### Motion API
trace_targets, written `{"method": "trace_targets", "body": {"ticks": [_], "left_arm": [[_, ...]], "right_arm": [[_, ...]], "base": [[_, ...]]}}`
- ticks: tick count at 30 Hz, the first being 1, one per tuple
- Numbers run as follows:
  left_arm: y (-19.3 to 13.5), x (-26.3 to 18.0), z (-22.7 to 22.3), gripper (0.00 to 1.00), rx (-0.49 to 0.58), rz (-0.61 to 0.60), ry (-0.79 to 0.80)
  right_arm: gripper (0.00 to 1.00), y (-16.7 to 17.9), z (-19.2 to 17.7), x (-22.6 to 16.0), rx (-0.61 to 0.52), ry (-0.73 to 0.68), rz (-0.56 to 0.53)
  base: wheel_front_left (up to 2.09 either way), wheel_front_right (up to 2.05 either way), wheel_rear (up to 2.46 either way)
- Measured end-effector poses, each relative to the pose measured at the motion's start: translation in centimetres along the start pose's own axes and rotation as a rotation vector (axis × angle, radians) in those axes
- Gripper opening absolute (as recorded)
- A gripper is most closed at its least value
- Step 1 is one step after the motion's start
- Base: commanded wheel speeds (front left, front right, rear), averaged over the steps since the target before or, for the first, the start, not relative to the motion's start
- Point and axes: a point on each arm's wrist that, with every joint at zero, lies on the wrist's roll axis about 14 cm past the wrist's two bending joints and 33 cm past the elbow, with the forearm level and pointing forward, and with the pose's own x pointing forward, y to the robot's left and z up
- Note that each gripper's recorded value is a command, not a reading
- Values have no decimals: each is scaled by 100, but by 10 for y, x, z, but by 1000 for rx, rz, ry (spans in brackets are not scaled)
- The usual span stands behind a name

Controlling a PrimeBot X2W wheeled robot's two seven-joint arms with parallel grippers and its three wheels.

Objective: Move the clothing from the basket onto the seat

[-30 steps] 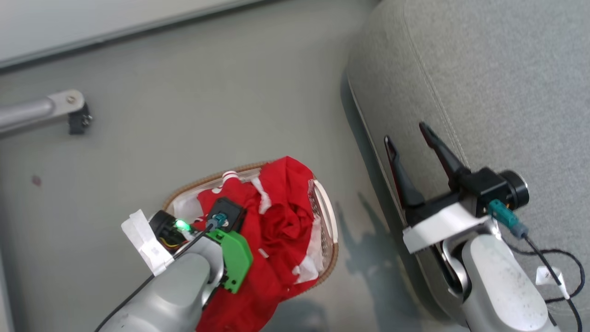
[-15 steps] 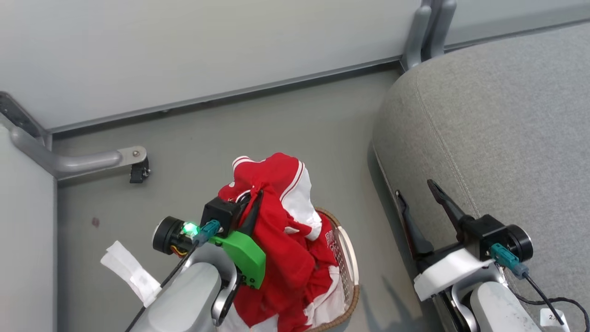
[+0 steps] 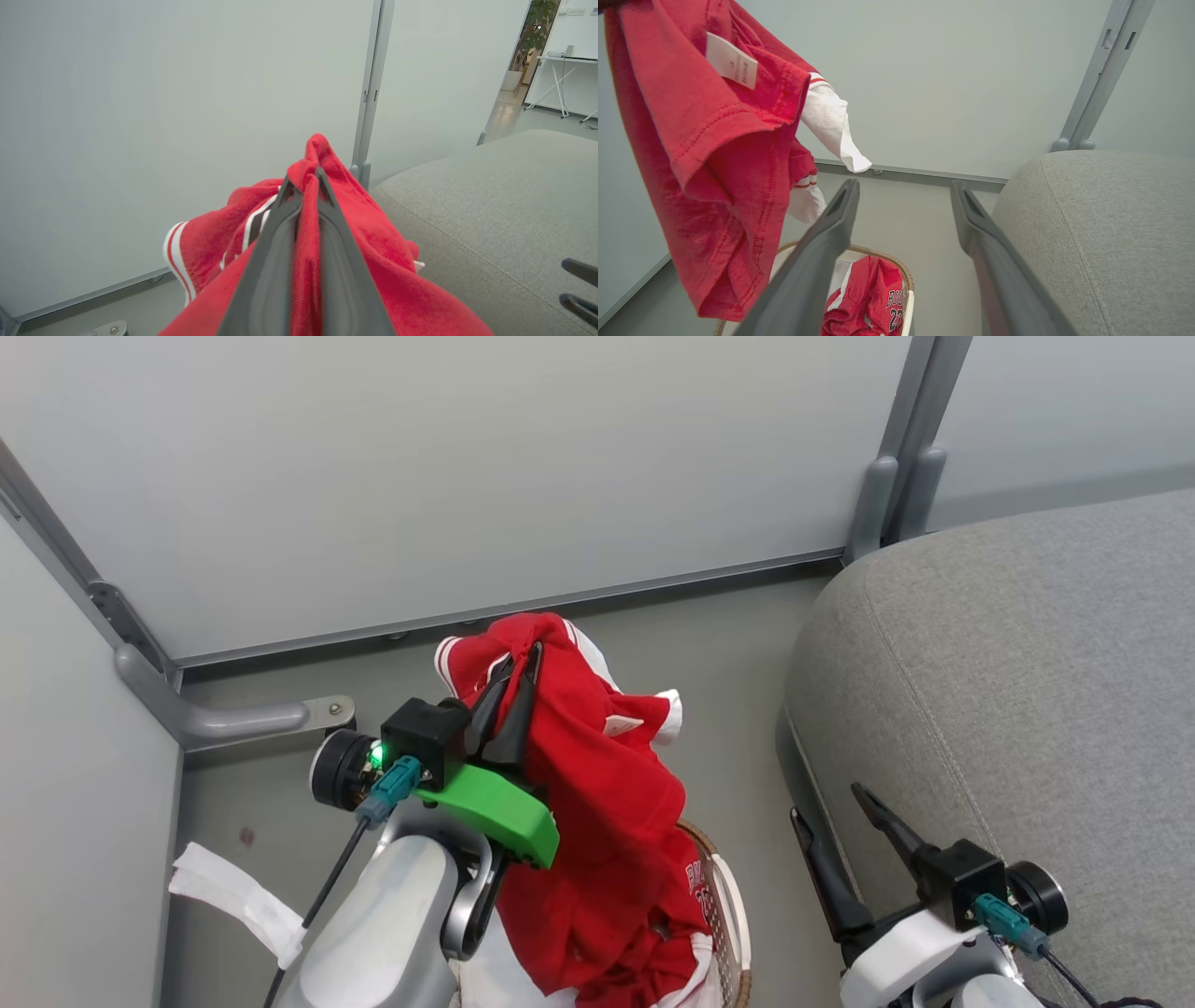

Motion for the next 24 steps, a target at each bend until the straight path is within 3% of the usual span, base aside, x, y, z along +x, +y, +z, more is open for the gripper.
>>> {"method": "trace_targets", "body": {"ticks": [7, 12, 24], "left_arm": [[-5, -1, 20, 0, 14, -17, -59], [-8, -1, 21, 0, 4, -27, -64], [-14, -1, 15, 0, -23, -45, -43]], "right_arm": [[100, 38, -8, -2, -21, 26, 133], [100, 73, 13, 14, -60, -37, 270], [100, 125, 15, 46, -69, -27, 441]], "base": [[0, 0, 0], [0, 0, 0], [0, 0, 0]]}}
